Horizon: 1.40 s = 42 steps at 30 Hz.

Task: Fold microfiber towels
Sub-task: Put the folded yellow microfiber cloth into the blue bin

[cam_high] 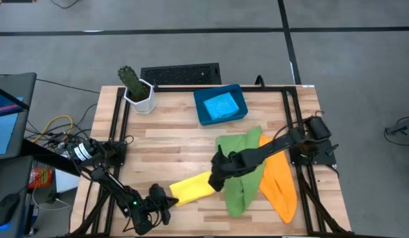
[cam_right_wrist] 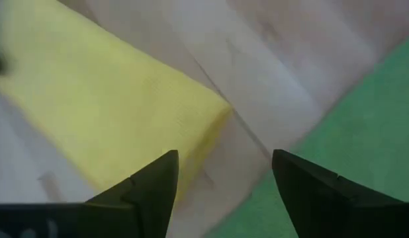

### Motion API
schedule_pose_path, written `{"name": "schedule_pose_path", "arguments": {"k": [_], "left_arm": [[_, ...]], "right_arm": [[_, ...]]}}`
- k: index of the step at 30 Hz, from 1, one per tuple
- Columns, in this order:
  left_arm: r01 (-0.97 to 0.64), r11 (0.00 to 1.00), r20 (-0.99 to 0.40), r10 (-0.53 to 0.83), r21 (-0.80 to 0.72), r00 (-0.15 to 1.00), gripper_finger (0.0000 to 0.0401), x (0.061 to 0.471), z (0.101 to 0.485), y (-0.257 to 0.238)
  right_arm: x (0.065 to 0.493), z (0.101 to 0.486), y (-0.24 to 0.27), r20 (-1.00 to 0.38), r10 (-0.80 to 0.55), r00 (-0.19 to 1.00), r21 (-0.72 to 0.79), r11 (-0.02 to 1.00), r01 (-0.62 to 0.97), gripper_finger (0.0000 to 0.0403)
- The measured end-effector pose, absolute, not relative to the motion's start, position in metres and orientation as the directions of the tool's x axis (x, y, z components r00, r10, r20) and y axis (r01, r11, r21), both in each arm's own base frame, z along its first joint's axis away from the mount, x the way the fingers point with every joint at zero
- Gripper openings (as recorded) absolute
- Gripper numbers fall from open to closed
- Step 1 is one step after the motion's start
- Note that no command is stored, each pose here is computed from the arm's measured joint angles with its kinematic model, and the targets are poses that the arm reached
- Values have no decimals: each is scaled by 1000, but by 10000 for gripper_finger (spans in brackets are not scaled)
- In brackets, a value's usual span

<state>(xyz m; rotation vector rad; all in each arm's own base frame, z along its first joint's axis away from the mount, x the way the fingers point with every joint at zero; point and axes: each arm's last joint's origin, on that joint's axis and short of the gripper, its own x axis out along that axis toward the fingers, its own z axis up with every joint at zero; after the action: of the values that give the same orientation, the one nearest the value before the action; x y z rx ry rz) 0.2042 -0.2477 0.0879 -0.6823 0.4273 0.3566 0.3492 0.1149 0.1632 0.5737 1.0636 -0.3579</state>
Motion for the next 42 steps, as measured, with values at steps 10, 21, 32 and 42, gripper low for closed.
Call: {"name": "schedule_pose_path", "arguments": {"k": [10, 21, 32, 42], "left_arm": [[-451, 717, -488, 176, -532, 855, 0, 205, 89, -248], [-455, 712, -486, 181, -535, 855, 0, 206, 89, -247], [-460, 700, -482, 186, -546, 856, 0, 207, 89, -247], [-473, 678, -481, 198, -562, 854, 0, 211, 90, -244]], "right_arm": [[373, 136, 122, -930, 47, 364, 254, 799, 546, 270], [369, 144, 110, -940, 194, 281, 311, 826, 470, 270], [355, 181, 126, -915, 61, 399, 310, 739, 599, 270], [356, 162, 135, -935, 88, 345, 306, 695, 651, 319]]}}
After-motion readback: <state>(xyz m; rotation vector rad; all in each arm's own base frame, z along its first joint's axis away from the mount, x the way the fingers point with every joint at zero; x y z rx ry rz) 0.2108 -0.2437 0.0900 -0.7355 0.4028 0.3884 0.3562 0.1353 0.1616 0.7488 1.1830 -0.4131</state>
